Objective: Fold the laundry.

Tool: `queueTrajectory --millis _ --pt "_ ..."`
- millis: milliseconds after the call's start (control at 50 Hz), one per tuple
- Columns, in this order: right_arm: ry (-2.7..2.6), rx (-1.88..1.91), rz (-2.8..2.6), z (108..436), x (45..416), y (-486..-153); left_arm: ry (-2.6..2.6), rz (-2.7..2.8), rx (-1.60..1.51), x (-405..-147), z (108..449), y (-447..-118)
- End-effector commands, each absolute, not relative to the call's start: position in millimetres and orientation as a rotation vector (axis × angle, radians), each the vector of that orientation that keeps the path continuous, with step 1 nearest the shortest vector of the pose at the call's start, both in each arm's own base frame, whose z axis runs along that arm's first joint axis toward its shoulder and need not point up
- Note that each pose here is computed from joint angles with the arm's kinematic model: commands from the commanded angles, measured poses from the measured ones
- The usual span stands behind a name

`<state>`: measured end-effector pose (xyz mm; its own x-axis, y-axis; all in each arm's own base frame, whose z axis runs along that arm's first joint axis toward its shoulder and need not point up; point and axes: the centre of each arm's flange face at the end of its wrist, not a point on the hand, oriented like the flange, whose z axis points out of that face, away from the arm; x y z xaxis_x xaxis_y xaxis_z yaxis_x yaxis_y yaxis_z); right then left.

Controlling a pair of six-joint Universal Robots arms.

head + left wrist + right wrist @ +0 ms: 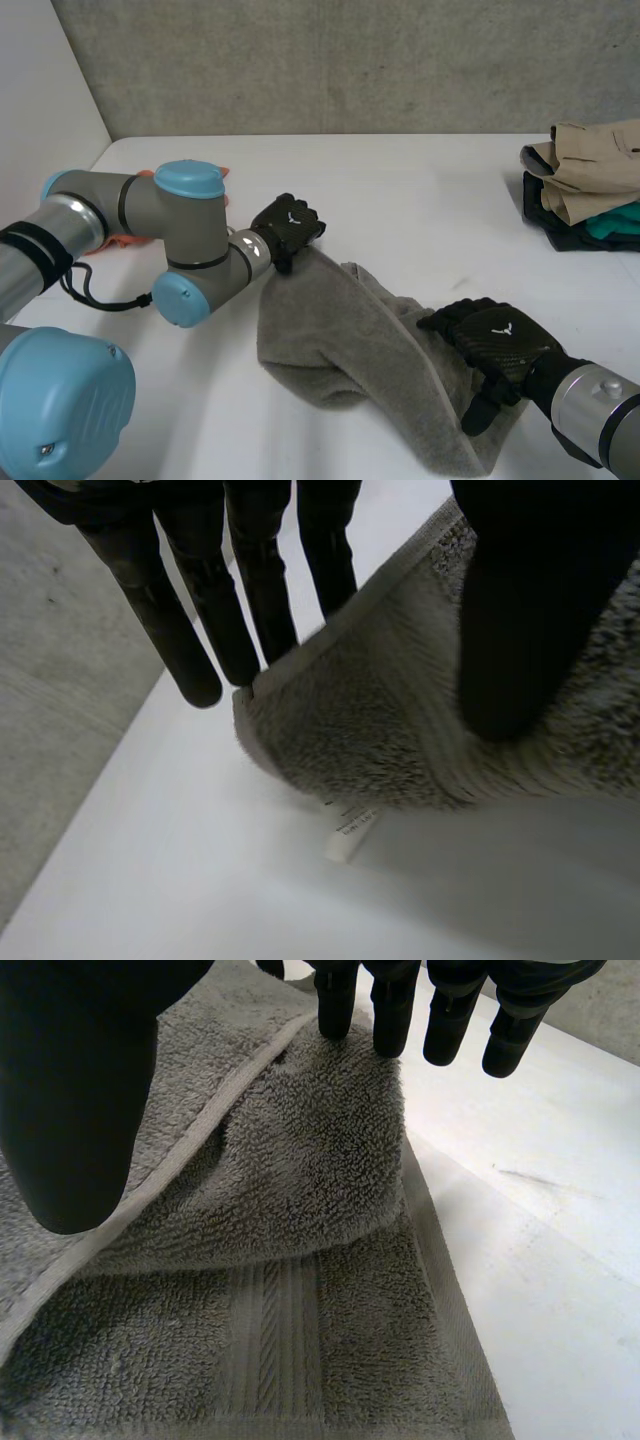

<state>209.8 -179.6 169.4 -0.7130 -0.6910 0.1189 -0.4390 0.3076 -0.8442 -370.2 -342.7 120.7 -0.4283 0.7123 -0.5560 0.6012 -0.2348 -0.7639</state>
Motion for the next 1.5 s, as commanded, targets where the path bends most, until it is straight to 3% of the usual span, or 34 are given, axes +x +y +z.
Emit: queueTrajectory --millis 20,140,280,500,860,1160,1220,1300,1400,1500 --pt "2.336 -1.009 -1.39 171.8 206.3 -184.7 -1.896 1.765 -1.617 -370.0 128.7 -339.5" --pt "2.381 -0.974 -1.531 189.0 198.4 -190.8 -1.918 1.896 -1.546 -364.6 179.7 -332.9" --pt "2.427 -0.873 -1.504 199.1 194.9 -186.2 -1.962 1.951 -1.487 -351.2 211.7 -317.4" --pt "2.451 -0.667 -1.356 202.5 197.6 -176.5 -2.052 2.165 -1.21 -314.0 280.3 -292.9" --pt "2.468 -0.756 -1.236 178.4 204.7 -152.0 -2.158 2.213 -1.114 -277.3 287.8 -304.0" --pt "2.536 -0.784 -1.306 125.6 215.9 -179.3 -2.216 2.173 -1.046 -267.3 282.8 -301.3" --pt "2.546 -0.785 -1.384 134.3 213.7 -186.9 -2.209 2.177 -1.032 -264.0 288.3 -293.5" --pt "2.464 -0.903 -1.619 172.2 211.2 -191.8 -2.187 2.202 -1.019 -257.7 300.2 -279.8" --pt "2.316 -1.114 -2.118 252.3 191.2 -204.4 -2.152 2.243 -1.01 -246.8 316.8 -255.7" --pt "2.283 -1.274 -2.393 311.1 171.5 -210.0 -2.109 2.281 -1.023 -234.6 332.0 -222.2"
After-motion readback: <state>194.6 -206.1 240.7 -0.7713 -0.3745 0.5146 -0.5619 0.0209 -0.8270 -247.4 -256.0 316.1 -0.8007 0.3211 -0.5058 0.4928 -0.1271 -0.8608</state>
